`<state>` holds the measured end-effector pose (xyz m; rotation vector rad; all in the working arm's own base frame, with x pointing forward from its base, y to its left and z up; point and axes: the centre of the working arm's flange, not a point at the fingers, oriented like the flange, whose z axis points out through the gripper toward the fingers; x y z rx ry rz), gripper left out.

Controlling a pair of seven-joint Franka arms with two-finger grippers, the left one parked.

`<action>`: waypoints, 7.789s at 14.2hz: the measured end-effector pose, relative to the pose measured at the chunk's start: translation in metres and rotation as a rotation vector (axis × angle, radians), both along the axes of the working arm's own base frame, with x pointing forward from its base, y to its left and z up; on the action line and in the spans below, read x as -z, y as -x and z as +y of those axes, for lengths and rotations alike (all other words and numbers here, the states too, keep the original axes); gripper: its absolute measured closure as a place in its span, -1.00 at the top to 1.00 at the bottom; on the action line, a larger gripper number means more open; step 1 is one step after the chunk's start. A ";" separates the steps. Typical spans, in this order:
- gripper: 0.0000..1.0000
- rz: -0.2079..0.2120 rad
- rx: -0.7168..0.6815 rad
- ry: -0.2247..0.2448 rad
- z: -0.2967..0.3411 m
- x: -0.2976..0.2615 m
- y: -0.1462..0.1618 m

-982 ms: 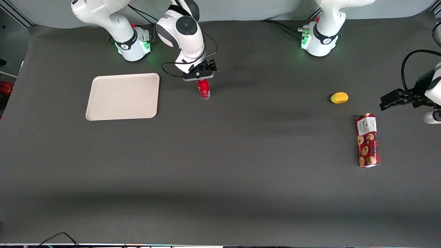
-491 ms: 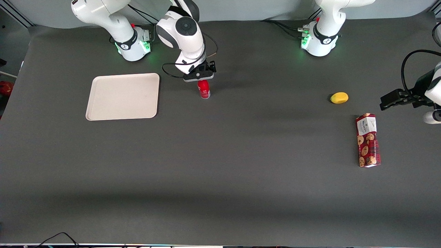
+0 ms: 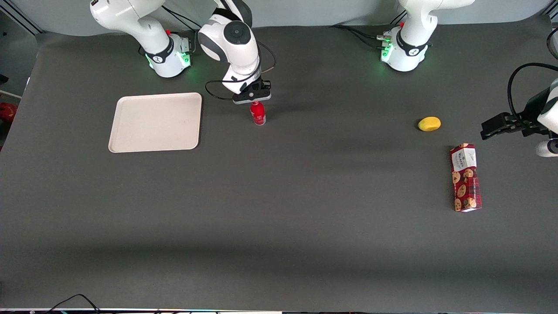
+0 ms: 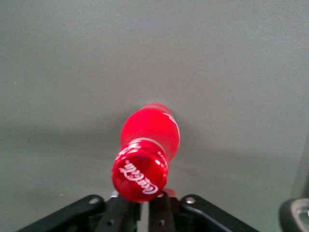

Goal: Place coke bottle on tray

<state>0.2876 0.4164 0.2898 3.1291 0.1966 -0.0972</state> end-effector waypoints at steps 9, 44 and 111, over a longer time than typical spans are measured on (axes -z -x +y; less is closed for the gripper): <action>-0.12 0.045 0.034 0.079 0.005 -0.054 -0.030; 1.00 -0.060 -0.073 -0.104 -0.002 -0.022 -0.007; -0.01 0.047 -0.111 -0.037 -0.601 -0.024 -0.101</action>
